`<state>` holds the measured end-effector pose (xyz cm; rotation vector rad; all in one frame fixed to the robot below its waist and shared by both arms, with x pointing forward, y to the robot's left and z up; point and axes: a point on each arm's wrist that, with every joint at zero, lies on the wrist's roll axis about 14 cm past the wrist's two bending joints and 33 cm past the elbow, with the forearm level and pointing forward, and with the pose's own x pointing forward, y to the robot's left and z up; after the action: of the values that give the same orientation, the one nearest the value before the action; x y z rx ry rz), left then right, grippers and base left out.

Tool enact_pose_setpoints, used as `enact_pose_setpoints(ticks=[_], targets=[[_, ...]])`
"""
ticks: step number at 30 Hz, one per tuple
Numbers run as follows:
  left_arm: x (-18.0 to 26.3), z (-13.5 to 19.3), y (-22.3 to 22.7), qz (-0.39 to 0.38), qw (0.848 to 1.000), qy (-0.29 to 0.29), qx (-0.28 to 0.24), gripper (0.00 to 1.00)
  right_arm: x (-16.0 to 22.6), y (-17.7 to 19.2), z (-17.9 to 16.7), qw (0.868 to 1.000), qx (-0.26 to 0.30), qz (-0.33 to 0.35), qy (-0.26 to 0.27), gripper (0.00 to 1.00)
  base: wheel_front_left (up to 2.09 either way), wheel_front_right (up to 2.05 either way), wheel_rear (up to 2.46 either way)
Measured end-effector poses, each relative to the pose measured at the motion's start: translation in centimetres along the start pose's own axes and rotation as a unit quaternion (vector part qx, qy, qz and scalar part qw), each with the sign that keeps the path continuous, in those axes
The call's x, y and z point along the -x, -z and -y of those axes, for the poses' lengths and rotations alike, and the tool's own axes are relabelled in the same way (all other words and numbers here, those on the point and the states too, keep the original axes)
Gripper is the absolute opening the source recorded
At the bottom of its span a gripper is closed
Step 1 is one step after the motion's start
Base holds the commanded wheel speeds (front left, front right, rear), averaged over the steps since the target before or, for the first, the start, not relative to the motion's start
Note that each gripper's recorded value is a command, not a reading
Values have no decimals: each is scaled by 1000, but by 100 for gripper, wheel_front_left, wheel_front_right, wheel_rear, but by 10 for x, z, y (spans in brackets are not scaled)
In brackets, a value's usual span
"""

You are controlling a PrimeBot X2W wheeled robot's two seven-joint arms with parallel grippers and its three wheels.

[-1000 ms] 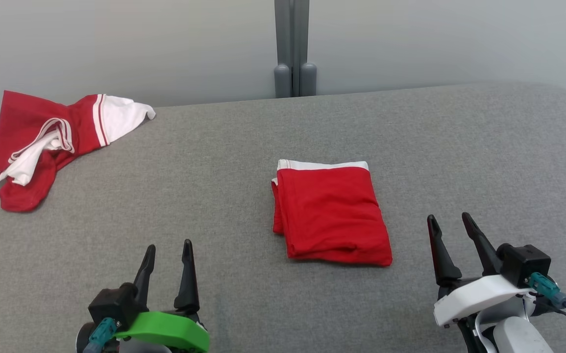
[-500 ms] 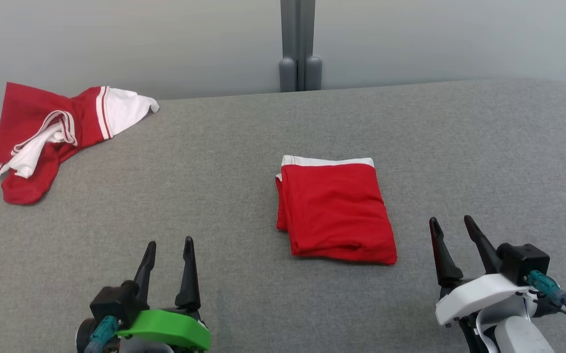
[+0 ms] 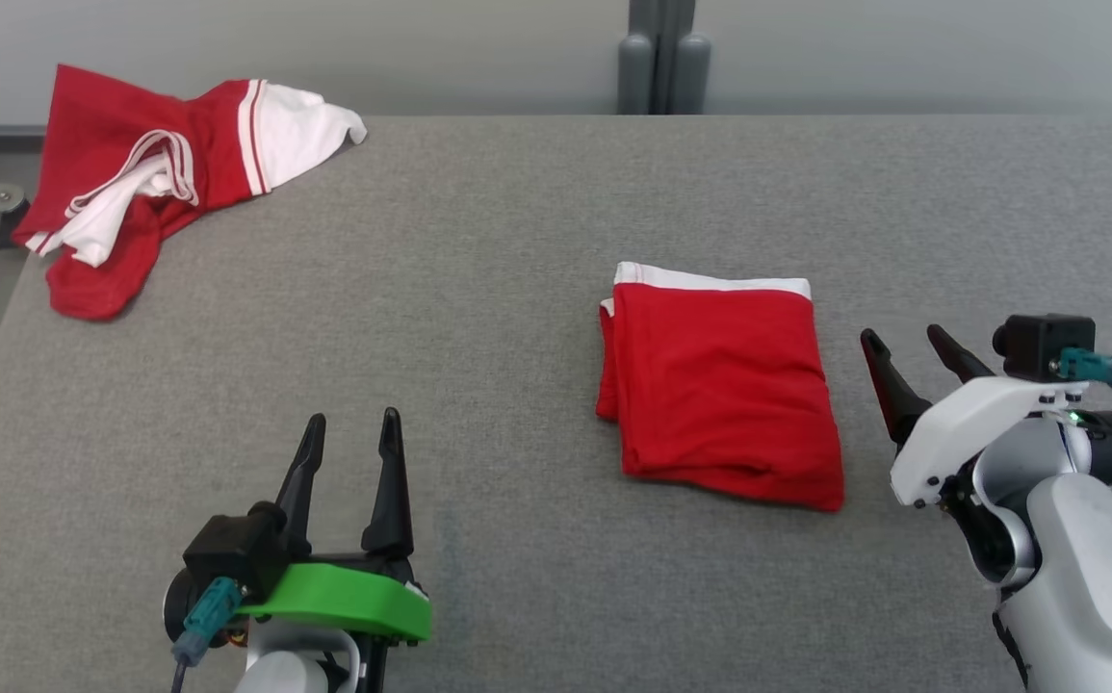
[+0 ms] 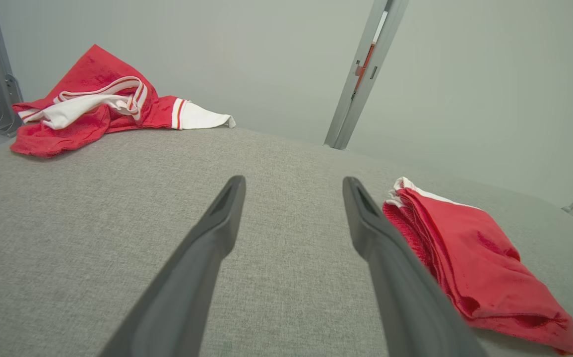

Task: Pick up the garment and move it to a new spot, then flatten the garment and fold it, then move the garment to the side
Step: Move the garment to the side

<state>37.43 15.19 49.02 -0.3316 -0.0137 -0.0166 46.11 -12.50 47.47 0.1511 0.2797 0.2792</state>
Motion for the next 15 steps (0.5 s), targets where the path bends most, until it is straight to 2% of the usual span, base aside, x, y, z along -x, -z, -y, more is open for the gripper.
enact_pose_setpoints(ticks=[6,15], targets=[[-2,-14,-7,9,1000,-24,-2,100,-27,27,-6,996,-8,-87,-23,100,0,0,0],[-5,-27,-7,8,999,-45,-5,100,-52,81,-11,981,-14,-191,-42,100,0,0,0]])
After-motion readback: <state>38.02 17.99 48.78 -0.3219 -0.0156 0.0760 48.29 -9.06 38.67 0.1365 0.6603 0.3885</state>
